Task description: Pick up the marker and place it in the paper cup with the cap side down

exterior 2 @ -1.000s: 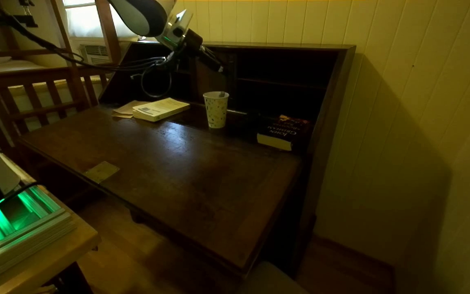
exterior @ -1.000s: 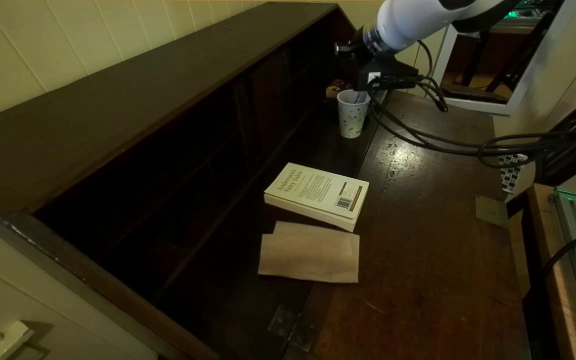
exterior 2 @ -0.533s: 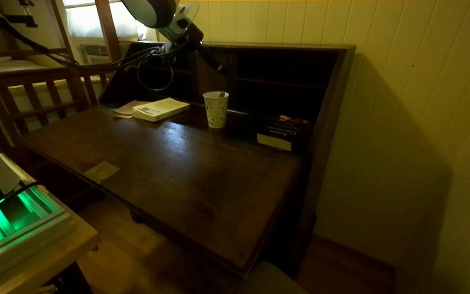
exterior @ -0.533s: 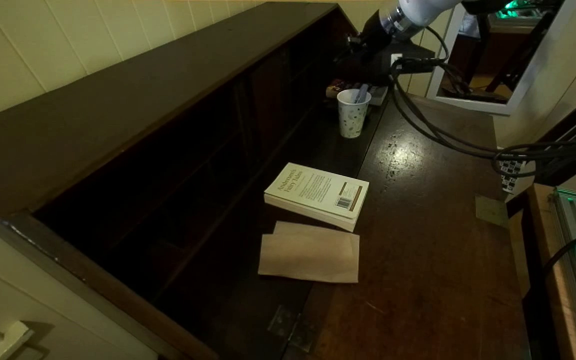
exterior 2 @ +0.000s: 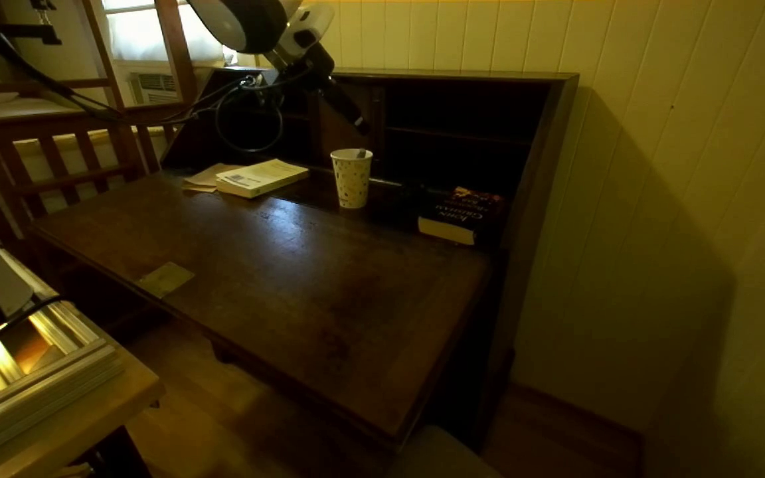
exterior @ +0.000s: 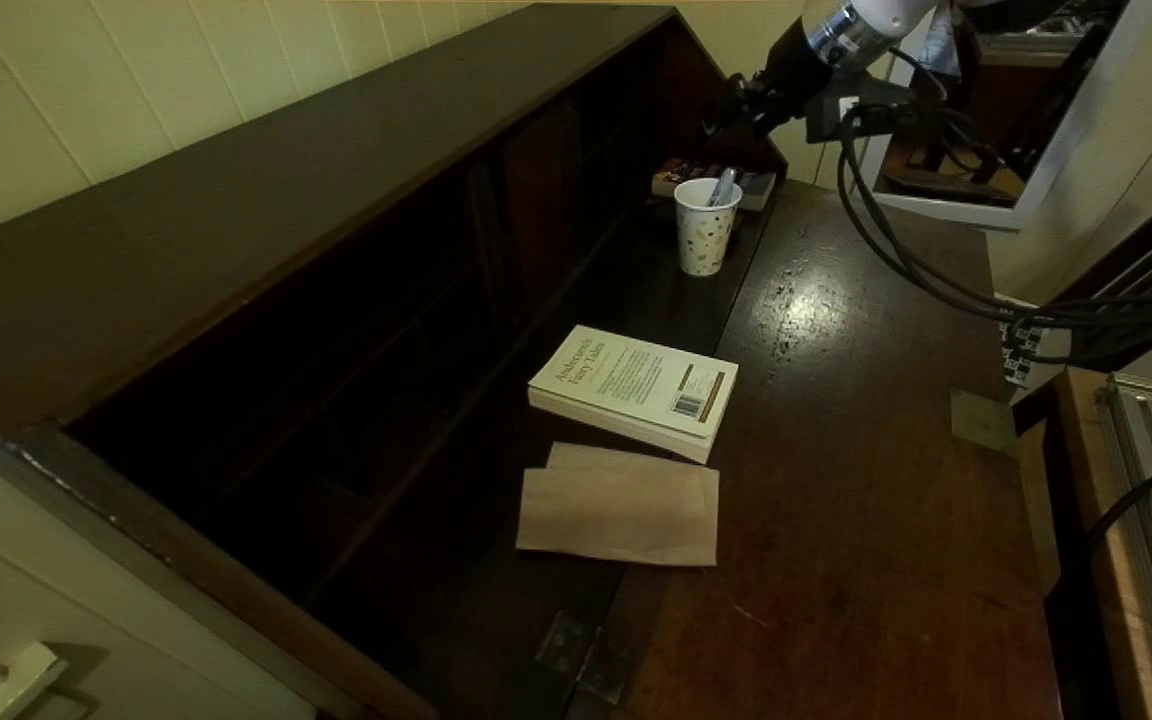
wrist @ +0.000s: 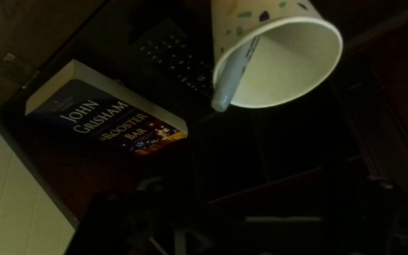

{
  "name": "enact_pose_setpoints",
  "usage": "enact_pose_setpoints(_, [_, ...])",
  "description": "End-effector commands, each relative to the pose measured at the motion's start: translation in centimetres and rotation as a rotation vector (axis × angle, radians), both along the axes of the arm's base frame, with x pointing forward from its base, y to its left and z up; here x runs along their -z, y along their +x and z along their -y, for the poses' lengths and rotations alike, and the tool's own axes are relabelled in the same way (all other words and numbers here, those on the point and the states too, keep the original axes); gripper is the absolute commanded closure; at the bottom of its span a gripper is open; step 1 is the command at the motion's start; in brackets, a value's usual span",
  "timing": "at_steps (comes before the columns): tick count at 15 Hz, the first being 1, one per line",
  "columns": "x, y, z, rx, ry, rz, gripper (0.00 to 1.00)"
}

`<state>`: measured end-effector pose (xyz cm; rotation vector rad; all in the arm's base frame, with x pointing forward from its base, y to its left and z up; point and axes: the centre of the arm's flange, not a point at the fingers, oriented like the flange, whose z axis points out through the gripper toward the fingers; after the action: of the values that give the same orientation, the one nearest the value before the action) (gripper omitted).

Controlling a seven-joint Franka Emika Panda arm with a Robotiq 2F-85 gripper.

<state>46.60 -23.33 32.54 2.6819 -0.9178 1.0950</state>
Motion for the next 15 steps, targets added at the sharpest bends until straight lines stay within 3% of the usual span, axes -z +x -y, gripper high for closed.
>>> enact_pose_setpoints(1, [-2.3, 0.6, 0.4, -0.045, 0.023, -0.065, 0.0])
enact_pose_setpoints(8, [-1.8, 0.4, 0.4, -0.06, -0.013, -0.102, 0.0])
enact_pose_setpoints(9, [2.6, -0.9, 0.1, -0.068, -0.008, -0.08, 0.0])
enact_pose_setpoints(15, [2.6, -0.9, 0.1, -0.069, -0.014, -0.086, 0.0])
